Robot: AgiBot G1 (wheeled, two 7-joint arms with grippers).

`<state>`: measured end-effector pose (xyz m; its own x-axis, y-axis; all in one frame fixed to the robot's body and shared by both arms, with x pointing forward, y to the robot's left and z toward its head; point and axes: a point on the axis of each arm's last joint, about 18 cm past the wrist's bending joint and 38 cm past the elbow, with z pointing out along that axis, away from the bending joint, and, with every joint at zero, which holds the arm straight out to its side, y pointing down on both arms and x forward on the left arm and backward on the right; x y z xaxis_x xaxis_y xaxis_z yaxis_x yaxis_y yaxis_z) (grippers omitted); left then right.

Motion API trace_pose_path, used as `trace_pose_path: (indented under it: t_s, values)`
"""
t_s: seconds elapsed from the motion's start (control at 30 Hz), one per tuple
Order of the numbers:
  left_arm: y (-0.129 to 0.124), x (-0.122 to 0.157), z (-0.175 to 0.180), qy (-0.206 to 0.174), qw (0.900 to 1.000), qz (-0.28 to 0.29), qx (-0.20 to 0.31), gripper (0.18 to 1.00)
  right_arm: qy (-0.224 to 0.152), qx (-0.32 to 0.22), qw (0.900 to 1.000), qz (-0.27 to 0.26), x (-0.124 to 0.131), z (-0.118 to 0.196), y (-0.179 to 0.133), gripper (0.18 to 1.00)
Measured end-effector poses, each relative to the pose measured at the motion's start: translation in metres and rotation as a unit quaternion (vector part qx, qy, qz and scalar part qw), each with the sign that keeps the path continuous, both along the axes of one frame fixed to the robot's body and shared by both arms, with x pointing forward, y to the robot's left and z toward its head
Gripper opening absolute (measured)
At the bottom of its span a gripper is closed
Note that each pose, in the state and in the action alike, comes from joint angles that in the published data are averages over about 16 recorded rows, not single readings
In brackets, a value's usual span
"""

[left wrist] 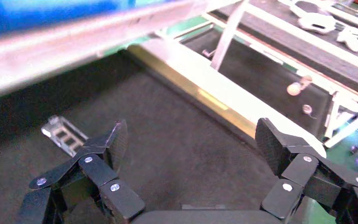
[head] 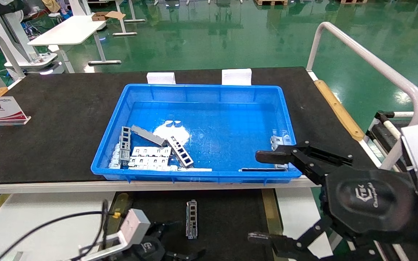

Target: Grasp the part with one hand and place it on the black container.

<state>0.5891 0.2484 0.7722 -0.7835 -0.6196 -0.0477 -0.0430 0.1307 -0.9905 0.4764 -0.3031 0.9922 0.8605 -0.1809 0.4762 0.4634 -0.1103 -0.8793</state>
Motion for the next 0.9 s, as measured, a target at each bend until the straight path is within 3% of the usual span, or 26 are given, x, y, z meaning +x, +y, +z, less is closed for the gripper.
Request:
trace_pose_path:
  t_s: [0.43,0.9]
  values:
    - [0.031,-0.030,0.059,-0.076,0.9943,-0.070,0.027,1.001,0.000,0.000,1.000,0.000,0.000,0.000,0.000,1.000]
    - [0.045,-0.049,0.121,-0.136,0.9858,-0.095,0.024,1.001,0.000,0.000,1.000,0.000,0.000,0.000,0.000,1.001]
